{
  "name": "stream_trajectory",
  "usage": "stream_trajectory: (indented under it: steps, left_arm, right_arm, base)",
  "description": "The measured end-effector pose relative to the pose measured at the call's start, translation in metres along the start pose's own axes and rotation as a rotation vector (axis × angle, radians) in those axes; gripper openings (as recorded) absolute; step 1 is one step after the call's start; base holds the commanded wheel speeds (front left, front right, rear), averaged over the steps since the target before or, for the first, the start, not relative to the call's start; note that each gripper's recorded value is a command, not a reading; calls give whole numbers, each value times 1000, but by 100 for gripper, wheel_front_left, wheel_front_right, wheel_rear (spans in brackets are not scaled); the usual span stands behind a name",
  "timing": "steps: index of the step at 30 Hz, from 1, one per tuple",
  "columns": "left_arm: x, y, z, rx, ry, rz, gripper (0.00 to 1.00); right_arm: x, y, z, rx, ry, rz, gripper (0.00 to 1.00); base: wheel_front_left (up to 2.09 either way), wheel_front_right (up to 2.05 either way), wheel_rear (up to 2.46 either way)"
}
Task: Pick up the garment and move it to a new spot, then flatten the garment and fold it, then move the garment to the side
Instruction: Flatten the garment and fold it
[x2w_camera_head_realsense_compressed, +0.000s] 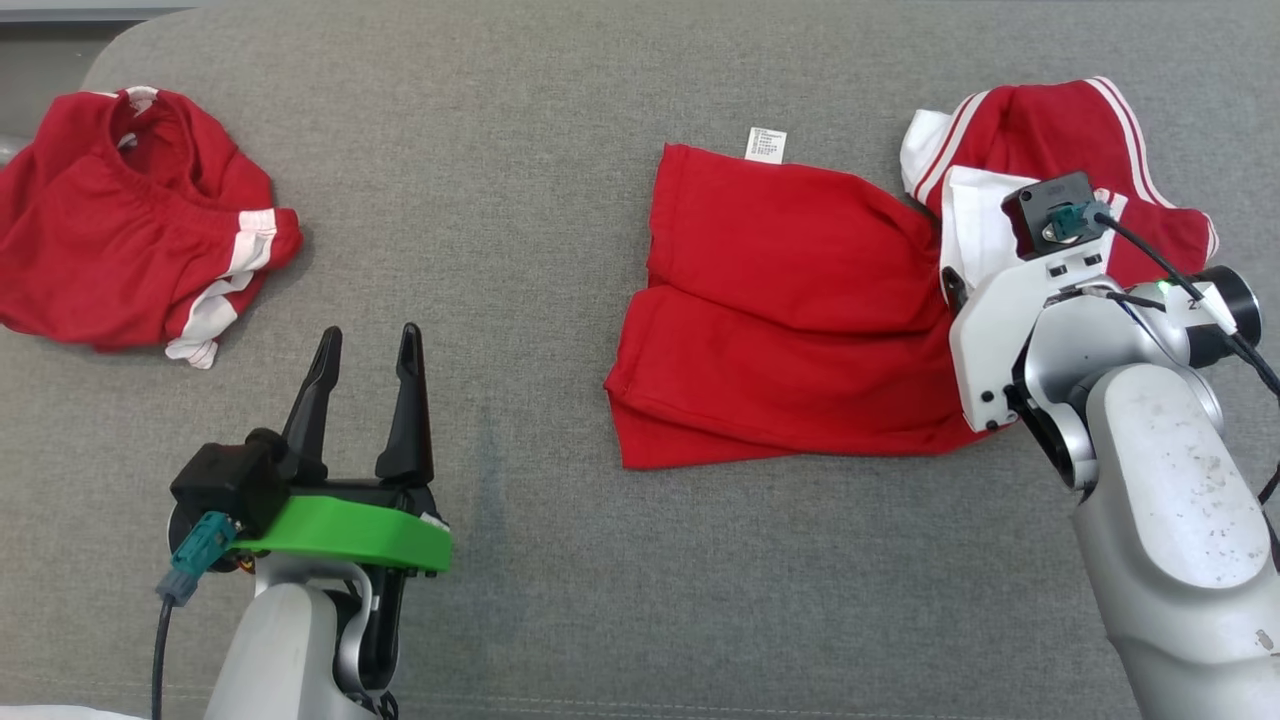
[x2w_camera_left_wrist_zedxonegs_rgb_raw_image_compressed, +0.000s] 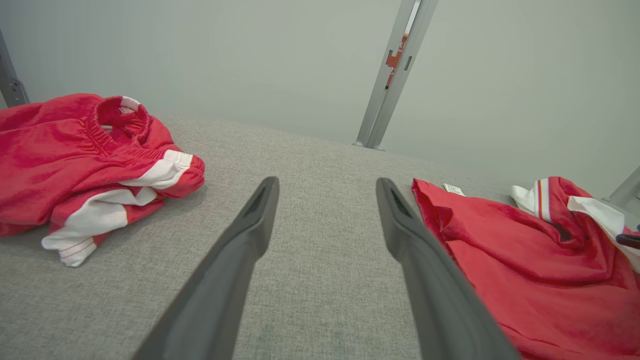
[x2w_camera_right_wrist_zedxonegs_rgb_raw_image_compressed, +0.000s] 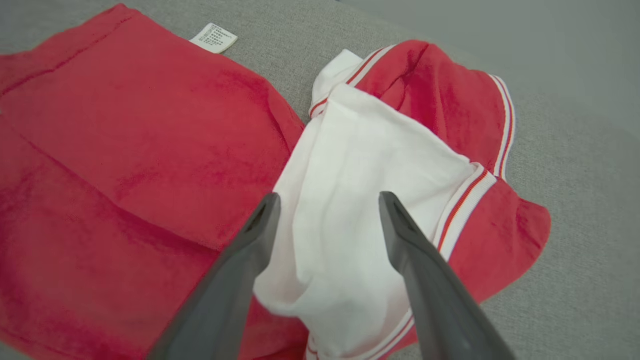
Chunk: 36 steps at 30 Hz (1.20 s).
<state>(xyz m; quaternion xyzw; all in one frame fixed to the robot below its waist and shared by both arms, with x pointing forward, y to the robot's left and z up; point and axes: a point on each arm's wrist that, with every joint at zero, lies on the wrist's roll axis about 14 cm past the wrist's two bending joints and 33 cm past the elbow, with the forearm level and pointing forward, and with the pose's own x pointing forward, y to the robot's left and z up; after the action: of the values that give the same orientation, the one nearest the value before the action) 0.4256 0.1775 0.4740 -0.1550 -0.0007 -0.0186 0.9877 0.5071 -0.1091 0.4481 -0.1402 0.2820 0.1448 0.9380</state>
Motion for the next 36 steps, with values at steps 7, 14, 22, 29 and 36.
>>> stream_trajectory:
  steps: [7, 14, 22, 29, 36]
  left_arm:
    - [-1, 4, -1, -8, 2, 13, 100]
    - [-2, 9, 2, -8, -5, 26, 100]
    - [-3, 5, 9, -10, -25, 18, 100]
    - [-3, -7, 8, -7, -23, -13, 100]
    - [2, -22, 5, -12, -20, -55, 100]
  right_arm:
    - [12, 0, -12, -14, 64, -6, 100]
    - [11, -14, -5, 37, 16, -44, 0]
    - [-27, -48, -24, 245, -94, -160, 0]
    - [-78, -94, -99, 504, -74, -306, 100]
    - [-104, -111, -136, 577, -72, -395, 100]
  base:
    - [0, 0, 0]
    - [0, 0, 0]
    - [0, 0, 0]
    - [0, 0, 0]
    - [0, 0, 0]
